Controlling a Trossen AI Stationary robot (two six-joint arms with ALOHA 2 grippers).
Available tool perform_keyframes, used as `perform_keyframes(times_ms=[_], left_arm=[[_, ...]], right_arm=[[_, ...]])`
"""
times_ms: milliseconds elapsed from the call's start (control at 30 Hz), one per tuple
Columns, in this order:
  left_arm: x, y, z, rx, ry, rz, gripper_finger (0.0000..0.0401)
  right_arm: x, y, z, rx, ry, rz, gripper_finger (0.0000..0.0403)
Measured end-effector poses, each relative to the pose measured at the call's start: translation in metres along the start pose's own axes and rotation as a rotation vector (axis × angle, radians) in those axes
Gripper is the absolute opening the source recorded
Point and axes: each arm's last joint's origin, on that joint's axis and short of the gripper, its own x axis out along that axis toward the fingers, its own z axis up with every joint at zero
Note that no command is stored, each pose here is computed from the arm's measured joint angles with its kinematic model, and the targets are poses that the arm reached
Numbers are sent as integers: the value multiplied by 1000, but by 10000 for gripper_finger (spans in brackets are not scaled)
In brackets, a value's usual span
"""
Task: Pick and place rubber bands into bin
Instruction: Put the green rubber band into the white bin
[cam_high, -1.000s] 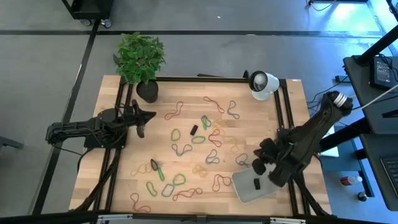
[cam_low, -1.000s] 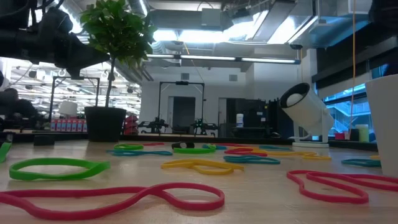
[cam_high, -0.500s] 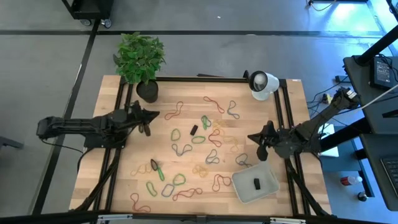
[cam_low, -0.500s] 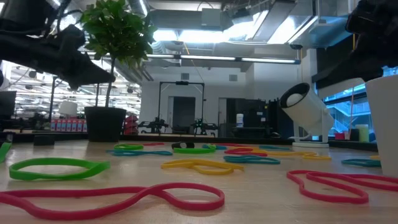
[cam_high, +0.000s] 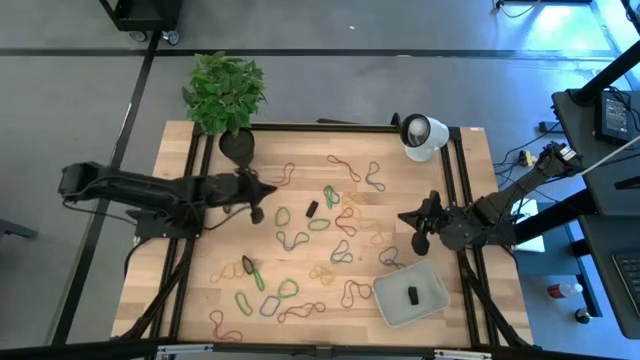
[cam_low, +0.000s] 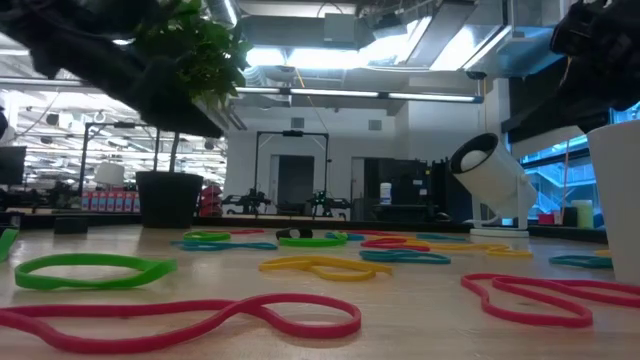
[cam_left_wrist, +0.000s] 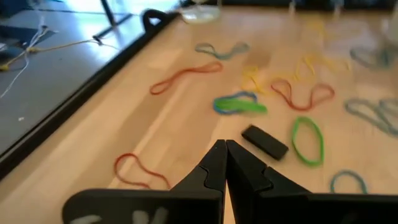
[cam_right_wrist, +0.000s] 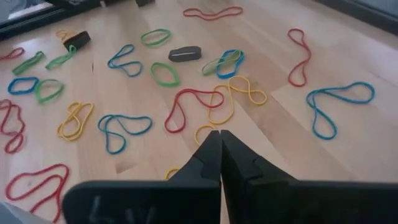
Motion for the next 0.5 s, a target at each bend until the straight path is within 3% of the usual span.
perform_keyframes(times_ms=[200, 500], left_arm=[[26, -16, 0, 191, 141, -26, 8], [51, -24, -15, 135, 313, 1, 79]], right_arm=[[0, 0, 0, 78, 0, 1, 0], [0, 1, -1, 128, 16, 11, 0]])
